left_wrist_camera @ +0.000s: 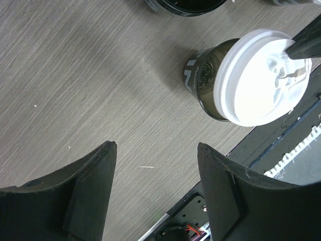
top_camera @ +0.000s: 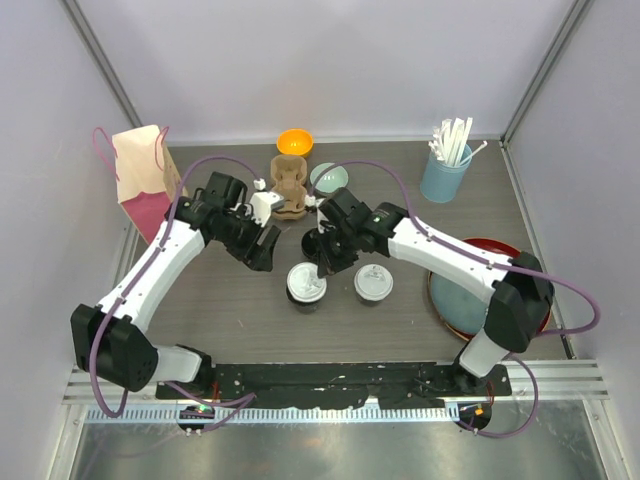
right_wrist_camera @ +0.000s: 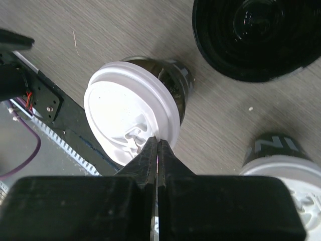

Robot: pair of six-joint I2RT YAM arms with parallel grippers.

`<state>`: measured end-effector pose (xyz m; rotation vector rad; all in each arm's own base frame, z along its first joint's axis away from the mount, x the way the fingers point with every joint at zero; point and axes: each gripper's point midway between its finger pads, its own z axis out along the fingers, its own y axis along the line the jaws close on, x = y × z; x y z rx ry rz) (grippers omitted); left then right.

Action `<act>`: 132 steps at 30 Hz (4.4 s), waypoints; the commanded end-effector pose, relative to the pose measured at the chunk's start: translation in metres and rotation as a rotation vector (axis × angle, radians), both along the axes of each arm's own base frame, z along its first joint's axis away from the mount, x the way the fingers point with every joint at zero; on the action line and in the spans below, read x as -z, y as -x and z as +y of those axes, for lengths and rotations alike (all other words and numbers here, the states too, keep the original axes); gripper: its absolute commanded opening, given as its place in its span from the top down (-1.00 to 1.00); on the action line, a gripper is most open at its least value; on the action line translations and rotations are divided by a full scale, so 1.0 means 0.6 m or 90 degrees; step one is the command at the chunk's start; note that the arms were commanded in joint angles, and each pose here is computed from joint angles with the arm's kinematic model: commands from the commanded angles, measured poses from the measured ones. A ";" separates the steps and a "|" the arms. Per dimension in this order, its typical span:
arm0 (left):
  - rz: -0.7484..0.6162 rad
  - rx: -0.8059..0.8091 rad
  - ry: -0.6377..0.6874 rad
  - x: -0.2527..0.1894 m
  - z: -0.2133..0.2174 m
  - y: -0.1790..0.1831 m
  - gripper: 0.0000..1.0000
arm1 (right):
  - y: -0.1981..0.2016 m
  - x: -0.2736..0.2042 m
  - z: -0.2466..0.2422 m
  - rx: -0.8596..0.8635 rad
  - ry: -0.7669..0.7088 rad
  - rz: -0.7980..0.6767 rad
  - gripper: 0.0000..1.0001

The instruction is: Pack the takeout coffee

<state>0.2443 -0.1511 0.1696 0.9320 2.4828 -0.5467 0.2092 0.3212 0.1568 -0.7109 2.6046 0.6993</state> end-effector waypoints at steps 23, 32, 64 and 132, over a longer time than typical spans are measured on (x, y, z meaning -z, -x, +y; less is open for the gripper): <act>0.002 -0.002 0.026 0.009 -0.007 -0.003 -0.46 | -0.021 0.015 0.035 -0.052 0.041 0.044 0.97; 0.019 0.001 0.041 0.013 -0.013 0.004 -0.47 | -0.021 0.028 0.041 -0.058 0.042 0.054 0.98; 0.284 -0.165 0.210 0.078 -0.089 0.053 0.01 | -0.017 0.041 0.039 -0.042 0.033 0.060 0.98; 0.319 -0.102 0.199 0.112 -0.112 0.083 0.67 | 0.005 -0.023 0.050 0.016 -0.137 -0.068 -0.03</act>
